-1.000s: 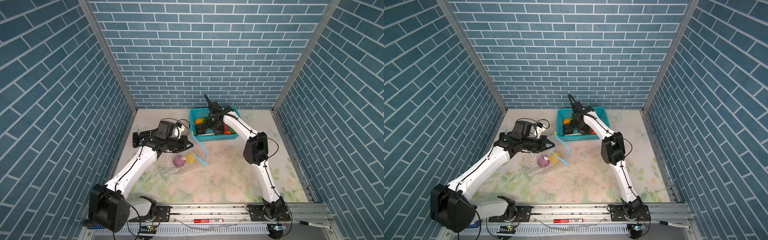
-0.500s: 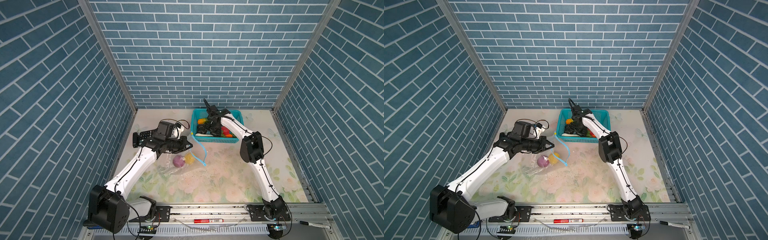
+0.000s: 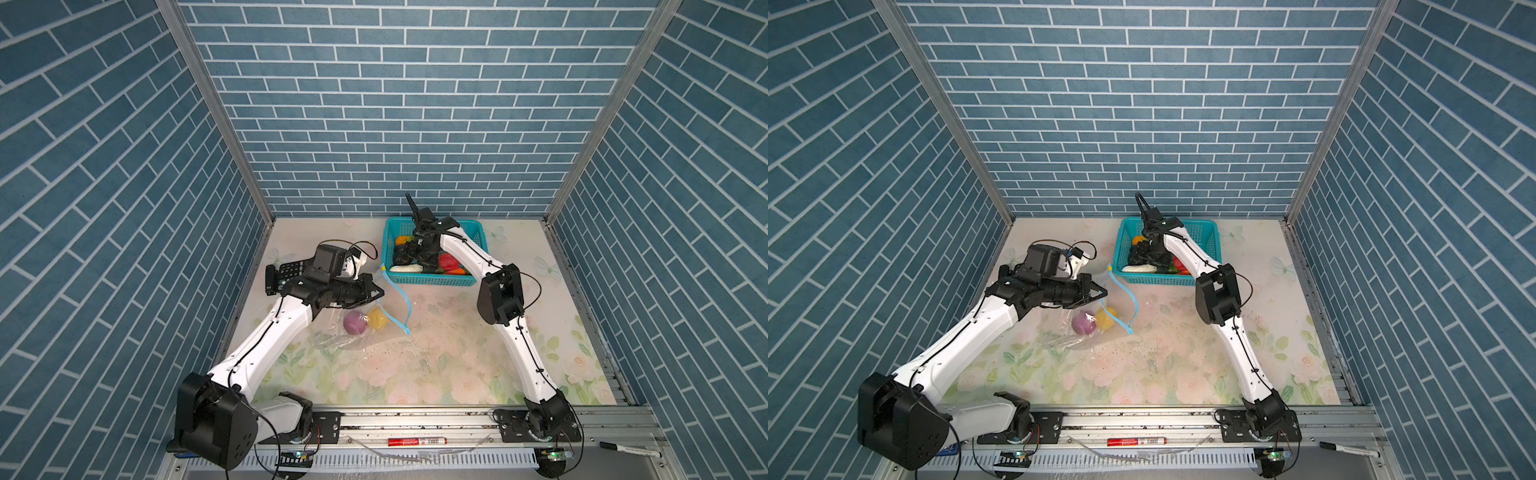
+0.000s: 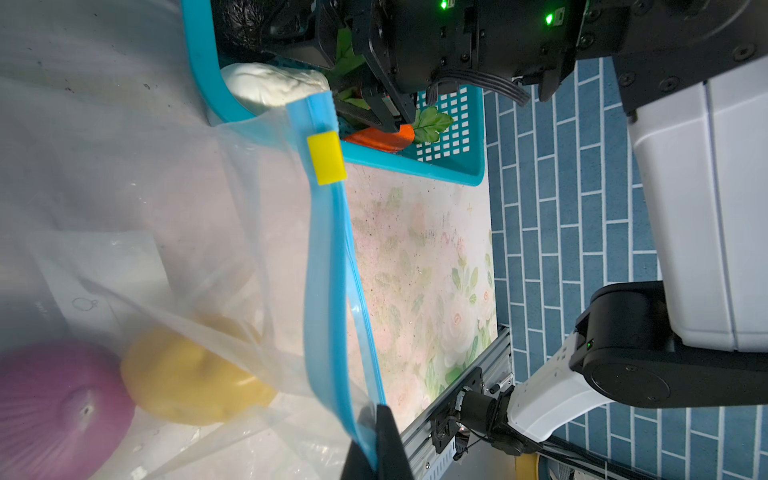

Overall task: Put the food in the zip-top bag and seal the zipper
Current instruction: 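Lower the right gripper into the basket toward the pale green vegetable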

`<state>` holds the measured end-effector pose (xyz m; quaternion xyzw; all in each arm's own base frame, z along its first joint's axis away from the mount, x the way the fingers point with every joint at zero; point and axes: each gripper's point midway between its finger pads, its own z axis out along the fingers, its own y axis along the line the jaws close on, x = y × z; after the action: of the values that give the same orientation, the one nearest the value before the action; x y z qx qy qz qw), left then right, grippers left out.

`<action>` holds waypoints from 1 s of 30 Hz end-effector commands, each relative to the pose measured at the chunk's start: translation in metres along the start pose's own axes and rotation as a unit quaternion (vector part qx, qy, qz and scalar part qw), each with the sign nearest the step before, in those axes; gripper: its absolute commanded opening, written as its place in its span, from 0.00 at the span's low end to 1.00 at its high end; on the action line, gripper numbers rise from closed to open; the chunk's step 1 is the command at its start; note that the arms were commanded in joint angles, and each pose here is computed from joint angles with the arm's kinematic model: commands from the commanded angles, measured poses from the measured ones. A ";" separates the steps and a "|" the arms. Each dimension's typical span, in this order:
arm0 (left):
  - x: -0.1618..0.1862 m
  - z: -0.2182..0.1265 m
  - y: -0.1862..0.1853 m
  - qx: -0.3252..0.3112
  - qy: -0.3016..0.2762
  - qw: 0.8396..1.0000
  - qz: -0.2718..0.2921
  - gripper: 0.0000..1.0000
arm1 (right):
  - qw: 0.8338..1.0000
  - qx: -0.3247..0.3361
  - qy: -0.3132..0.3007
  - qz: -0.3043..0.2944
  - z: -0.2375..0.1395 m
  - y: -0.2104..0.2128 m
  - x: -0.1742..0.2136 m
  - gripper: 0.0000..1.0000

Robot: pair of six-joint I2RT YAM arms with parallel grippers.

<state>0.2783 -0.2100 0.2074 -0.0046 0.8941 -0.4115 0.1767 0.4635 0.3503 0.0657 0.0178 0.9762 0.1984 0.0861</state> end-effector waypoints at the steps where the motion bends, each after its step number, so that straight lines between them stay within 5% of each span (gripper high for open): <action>1: 0.002 -0.005 -0.001 0.003 -0.004 1.000 0.004 0.00 | 0.989 -0.070 -0.052 -0.123 -0.049 0.030 -0.024 0.83; 7: 0.001 -0.005 -0.001 0.002 -0.005 1.000 0.001 0.00 | 0.959 -0.107 -0.024 -0.262 -0.067 0.040 -0.004 0.85; 11: 0.001 -0.004 -0.002 0.008 -0.004 1.000 -0.003 0.00 | 0.909 -0.127 -0.009 -0.397 -0.091 0.038 0.015 0.84; 15: 0.001 -0.004 -0.002 0.007 -0.003 1.000 -0.002 0.00 | 0.836 -0.095 -0.016 -0.540 -0.093 0.018 0.020 0.79; 19: 0.001 -0.003 -0.002 0.007 -0.001 1.000 -0.005 0.00 | 0.814 -0.073 -0.024 -0.576 -0.092 0.000 0.006 0.77; 24: 0.001 0.000 0.000 0.006 0.003 1.000 -0.009 0.00 | 0.756 -0.058 -0.014 -0.652 -0.082 -0.020 -0.004 0.70; 27: 0.001 0.002 0.002 0.004 0.007 1.000 -0.013 0.00 | 0.718 -0.079 -0.026 -0.691 -0.081 -0.016 -0.009 0.61; 30: 0.001 0.002 0.002 0.003 0.008 1.000 -0.014 0.00 | 0.650 -0.108 -0.028 -0.752 -0.078 -0.016 0.003 0.38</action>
<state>0.2776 -0.2108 0.2057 -0.0131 0.8941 -0.4148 0.1682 0.4619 0.2987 0.1311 -0.6322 0.7239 0.1614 0.2242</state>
